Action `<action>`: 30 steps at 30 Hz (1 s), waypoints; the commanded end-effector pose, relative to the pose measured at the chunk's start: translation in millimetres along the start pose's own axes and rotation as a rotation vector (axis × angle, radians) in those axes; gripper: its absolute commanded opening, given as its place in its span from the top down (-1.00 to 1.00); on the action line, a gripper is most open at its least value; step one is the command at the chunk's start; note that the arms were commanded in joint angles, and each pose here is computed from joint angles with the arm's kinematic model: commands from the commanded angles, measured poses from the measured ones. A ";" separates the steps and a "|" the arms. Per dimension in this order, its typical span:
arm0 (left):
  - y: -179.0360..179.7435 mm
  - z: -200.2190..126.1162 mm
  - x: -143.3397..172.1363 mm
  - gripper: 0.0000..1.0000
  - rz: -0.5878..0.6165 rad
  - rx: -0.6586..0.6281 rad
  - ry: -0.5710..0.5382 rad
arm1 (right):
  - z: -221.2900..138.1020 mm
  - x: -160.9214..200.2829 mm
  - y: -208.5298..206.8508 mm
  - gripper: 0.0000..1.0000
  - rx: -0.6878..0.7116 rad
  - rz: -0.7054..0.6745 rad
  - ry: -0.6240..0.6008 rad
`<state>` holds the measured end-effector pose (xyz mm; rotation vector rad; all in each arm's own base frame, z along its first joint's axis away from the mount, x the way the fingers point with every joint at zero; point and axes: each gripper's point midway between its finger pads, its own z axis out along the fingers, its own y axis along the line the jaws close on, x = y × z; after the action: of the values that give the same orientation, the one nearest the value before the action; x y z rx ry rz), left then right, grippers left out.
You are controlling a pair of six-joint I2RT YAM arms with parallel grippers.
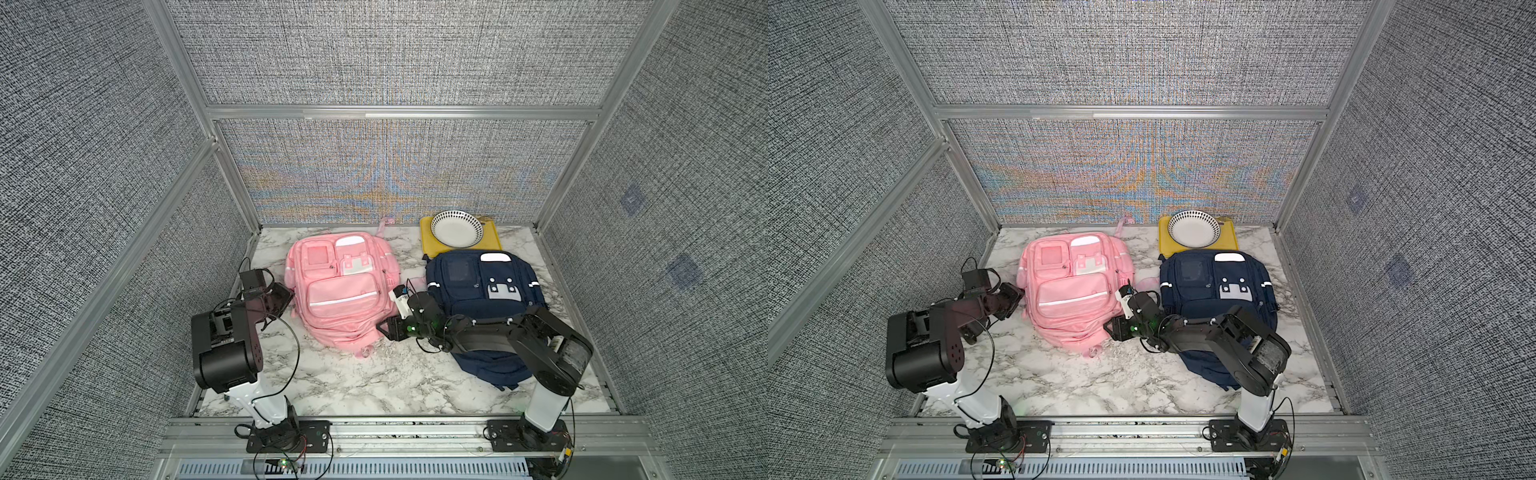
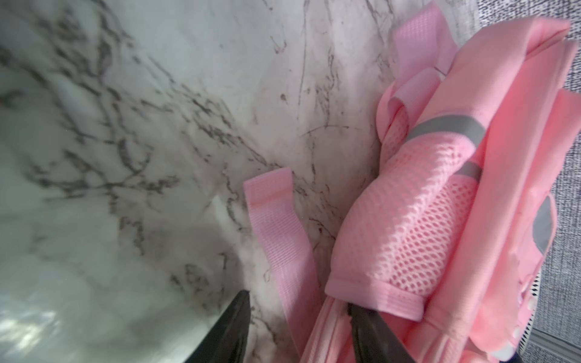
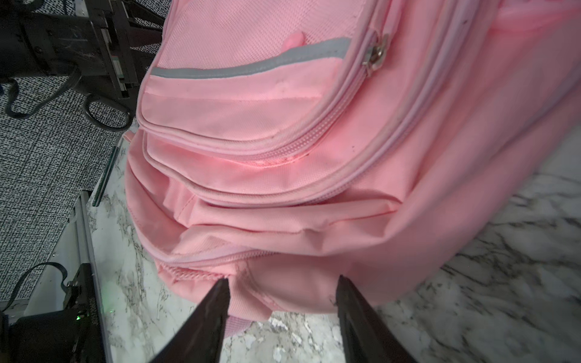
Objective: Zip up the backpack
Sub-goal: Adjust the backpack at the center of the board.
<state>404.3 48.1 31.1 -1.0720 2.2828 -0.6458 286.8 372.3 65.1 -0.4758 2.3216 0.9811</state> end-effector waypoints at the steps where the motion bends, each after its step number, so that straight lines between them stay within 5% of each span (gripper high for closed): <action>1: -16.8 2.8 0.8 0.16 0.015 0.108 0.002 | 4.2 -5.0 -4.9 -0.15 0.016 -0.009 -0.010; 6: -18.5 2.7 6.5 0.80 0.003 0.144 0.006 | 11.3 -7.7 -26.2 -0.15 0.048 0.029 -0.009; 9: -17.7 -1.1 10.6 0.99 0.003 0.149 0.003 | 14.7 -10.4 -38.8 -0.15 0.068 0.033 -0.004; 19: -17.0 -30.7 31.5 1.00 -0.001 0.150 -0.021 | 26.7 -26.8 -78.4 -0.15 0.113 0.064 -0.002; 30: -25.5 -58.5 67.0 1.00 0.016 0.118 -0.017 | 49.7 -87.3 -102.8 -0.15 0.135 0.012 -0.021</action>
<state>354.7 6.8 70.6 -1.0088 2.1638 -0.6975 425.5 350.0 44.9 -0.3658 2.2969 0.8460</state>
